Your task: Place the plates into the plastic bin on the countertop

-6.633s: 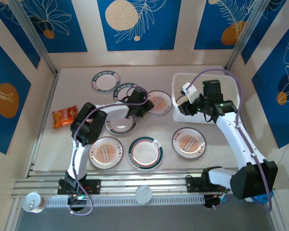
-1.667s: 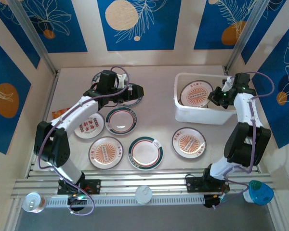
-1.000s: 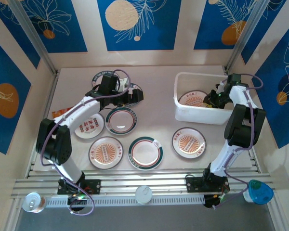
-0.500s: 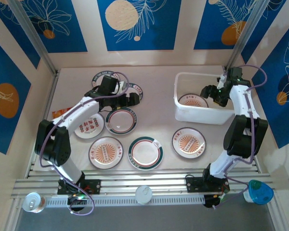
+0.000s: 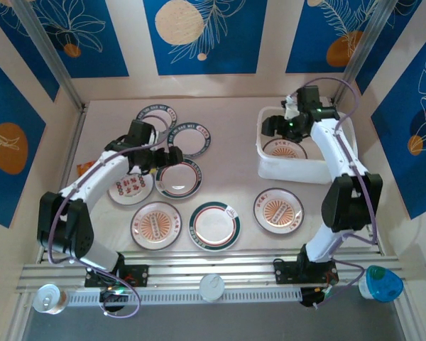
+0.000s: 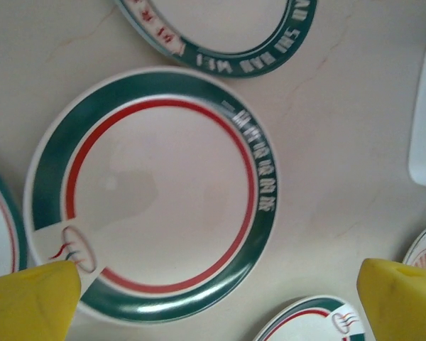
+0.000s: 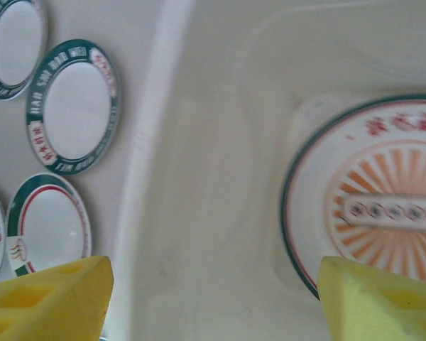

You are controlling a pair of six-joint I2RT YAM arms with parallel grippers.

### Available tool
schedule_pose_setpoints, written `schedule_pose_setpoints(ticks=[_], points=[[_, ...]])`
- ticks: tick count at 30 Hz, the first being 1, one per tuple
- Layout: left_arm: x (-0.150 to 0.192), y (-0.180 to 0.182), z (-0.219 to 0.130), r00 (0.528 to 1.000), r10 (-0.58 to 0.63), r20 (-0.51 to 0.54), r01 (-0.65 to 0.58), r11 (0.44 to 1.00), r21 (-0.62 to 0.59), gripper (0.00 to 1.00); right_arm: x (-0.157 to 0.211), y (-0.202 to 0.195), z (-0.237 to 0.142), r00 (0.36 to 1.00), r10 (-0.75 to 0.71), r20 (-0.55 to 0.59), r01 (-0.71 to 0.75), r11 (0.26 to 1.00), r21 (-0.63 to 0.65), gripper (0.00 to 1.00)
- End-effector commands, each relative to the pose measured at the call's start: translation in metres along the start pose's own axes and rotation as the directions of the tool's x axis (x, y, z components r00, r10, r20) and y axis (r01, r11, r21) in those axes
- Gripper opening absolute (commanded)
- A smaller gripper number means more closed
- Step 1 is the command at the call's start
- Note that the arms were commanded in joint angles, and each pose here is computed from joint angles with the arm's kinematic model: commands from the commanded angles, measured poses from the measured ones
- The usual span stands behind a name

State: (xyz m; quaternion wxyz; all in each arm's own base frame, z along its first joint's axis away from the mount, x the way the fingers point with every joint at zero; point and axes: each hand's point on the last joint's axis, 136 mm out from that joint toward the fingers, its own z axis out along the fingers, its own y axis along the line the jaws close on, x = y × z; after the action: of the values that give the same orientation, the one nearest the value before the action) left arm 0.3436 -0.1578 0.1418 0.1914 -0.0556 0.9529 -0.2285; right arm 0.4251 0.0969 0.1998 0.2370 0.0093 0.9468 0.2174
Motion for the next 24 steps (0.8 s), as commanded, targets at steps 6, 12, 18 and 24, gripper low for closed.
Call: schedule_pose_setpoints(ticks=[6,12,18,24], points=[[0.035,0.022,-0.018,0.999,0.023,-0.042,-0.025,0.999,-0.043,1.0,-0.019,0.048,0.039,0.992,-0.114,-0.055,0.104,0.98,-0.17,0.75],[0.042,0.028,-0.021,0.999,0.001,-0.041,-0.003,0.999,-0.048,1.0,-0.021,0.088,0.063,0.959,-0.263,-0.104,0.233,0.943,-0.236,0.71],[0.043,0.033,-0.026,0.999,-0.024,-0.049,0.02,0.998,-0.064,1.0,0.002,0.144,0.074,0.917,-0.384,-0.104,0.322,0.871,-0.372,0.69],[0.044,0.035,-0.025,0.997,-0.035,-0.062,0.031,0.998,-0.063,1.0,0.025,0.169,0.083,0.897,-0.421,-0.134,0.343,0.853,-0.393,0.69]])
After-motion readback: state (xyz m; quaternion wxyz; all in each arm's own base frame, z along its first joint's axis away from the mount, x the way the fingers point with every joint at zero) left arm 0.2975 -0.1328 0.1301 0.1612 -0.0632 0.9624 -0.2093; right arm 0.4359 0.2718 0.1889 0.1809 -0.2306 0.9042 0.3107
